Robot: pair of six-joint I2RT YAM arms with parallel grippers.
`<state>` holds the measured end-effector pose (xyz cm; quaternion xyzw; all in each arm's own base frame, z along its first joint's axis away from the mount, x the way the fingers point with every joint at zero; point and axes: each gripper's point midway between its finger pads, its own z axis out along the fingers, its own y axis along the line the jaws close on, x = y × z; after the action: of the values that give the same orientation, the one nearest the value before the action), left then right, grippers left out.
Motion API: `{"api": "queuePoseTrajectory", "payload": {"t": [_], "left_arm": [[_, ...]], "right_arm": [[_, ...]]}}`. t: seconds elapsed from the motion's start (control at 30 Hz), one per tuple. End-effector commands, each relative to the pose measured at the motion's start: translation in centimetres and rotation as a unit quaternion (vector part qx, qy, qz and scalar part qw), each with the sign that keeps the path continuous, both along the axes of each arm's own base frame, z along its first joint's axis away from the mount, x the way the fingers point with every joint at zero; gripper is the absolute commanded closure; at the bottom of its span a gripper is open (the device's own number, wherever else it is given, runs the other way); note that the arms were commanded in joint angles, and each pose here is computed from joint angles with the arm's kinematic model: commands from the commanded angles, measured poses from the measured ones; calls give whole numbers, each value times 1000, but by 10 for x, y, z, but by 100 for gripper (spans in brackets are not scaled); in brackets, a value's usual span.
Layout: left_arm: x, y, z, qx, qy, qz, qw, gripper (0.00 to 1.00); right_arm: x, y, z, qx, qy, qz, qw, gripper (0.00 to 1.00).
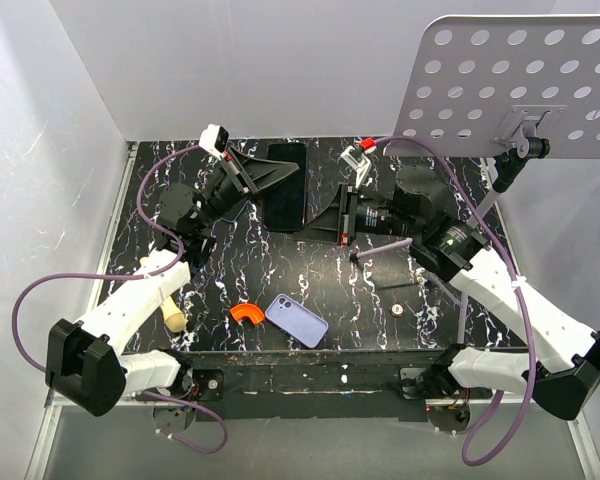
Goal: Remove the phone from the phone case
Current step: Remove the phone case from the phone.
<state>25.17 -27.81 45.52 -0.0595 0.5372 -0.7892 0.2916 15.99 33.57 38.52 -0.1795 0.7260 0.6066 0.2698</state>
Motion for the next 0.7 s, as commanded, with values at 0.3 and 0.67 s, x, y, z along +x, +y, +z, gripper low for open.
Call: {"api": "queuePoseTrajectory", "payload": {"t": [0.3,0.67], "left_arm": [[-98,-23,36,-44,-93,-110,989,100],[-89,-32,32,-34,-52,-79,995,100]], "right_arm": [[70,-13,22,150,36,-181,971,72],[75,-3,-35,-13,-115,-180,977,87]]}}
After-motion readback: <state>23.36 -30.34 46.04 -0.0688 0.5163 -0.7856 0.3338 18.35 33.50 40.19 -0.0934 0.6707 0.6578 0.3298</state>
